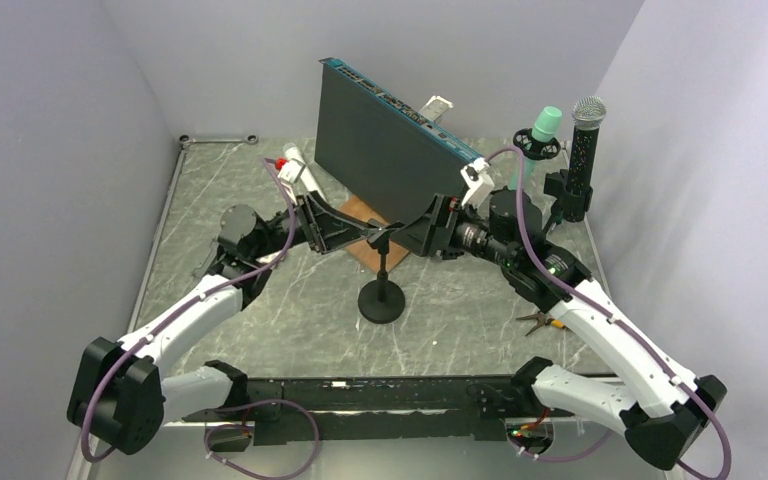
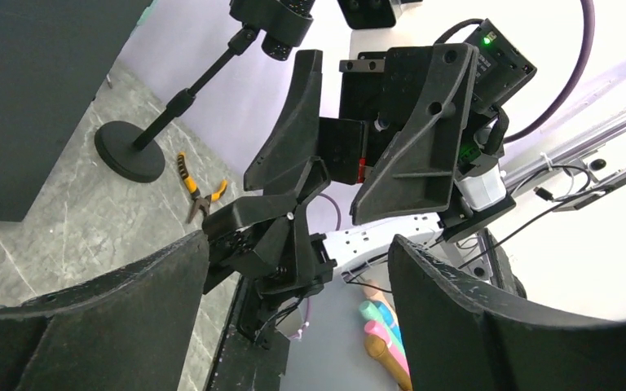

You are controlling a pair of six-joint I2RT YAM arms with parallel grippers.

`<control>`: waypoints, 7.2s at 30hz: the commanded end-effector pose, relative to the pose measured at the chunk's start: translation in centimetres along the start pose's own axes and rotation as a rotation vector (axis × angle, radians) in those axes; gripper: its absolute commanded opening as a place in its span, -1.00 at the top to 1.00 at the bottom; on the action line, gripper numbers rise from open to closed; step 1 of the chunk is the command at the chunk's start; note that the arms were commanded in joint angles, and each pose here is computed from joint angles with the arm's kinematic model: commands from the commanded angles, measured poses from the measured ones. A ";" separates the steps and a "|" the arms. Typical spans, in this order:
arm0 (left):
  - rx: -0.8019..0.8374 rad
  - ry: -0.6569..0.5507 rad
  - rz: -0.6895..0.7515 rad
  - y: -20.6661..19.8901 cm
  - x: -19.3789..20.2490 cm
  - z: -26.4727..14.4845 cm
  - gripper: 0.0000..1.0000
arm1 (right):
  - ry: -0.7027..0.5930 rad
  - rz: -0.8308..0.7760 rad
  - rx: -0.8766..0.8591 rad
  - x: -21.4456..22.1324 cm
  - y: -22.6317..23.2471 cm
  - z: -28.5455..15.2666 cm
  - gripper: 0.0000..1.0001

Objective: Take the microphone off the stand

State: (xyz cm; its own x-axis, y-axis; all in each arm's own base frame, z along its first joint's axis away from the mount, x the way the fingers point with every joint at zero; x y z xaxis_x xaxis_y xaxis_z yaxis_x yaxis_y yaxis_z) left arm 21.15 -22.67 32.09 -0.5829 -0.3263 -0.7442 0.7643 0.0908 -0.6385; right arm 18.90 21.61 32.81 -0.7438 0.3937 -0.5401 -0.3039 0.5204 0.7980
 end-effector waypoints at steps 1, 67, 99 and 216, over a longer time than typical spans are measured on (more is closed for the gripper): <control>0.021 -0.037 0.055 -0.7 -1.0 1.0 -0.61 | 0.003 -0.039 -0.103 -1.1 2.4 0.4 -0.74; -0.344 0.192 0.113 2.4 4.3 -2.6 -0.88 | 0.046 -0.098 0.241 2.6 -7.6 1.9 -0.91; -0.275 0.205 0.164 -0.5 5.7 -4.6 -0.99 | -0.306 -0.405 0.706 -6.8 -5.8 -7.9 -1.00; 0.099 0.152 0.877 -4.8 3.4 13.0 -0.93 | -0.072 -0.813 0.054 -3.3 -0.6 -6.5 0.79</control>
State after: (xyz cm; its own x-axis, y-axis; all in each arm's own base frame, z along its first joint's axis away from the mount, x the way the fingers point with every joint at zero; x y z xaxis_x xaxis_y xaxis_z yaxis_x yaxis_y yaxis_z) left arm 19.15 -35.53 32.76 0.1128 0.0222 -0.9934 0.9720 0.2051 0.1150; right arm 19.13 14.45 36.62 -0.1835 -0.1032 -0.9776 -0.6672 0.7434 0.0468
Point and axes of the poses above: each gripper's point midway between its finger pads, its own z axis out along the fingers, its own y axis along the line the jaws close on, x = y × z, the point moved 5 cm from there along -z, back along the fingers, and after that the axes turned 9 degrees about z, right-handed, at the moved point
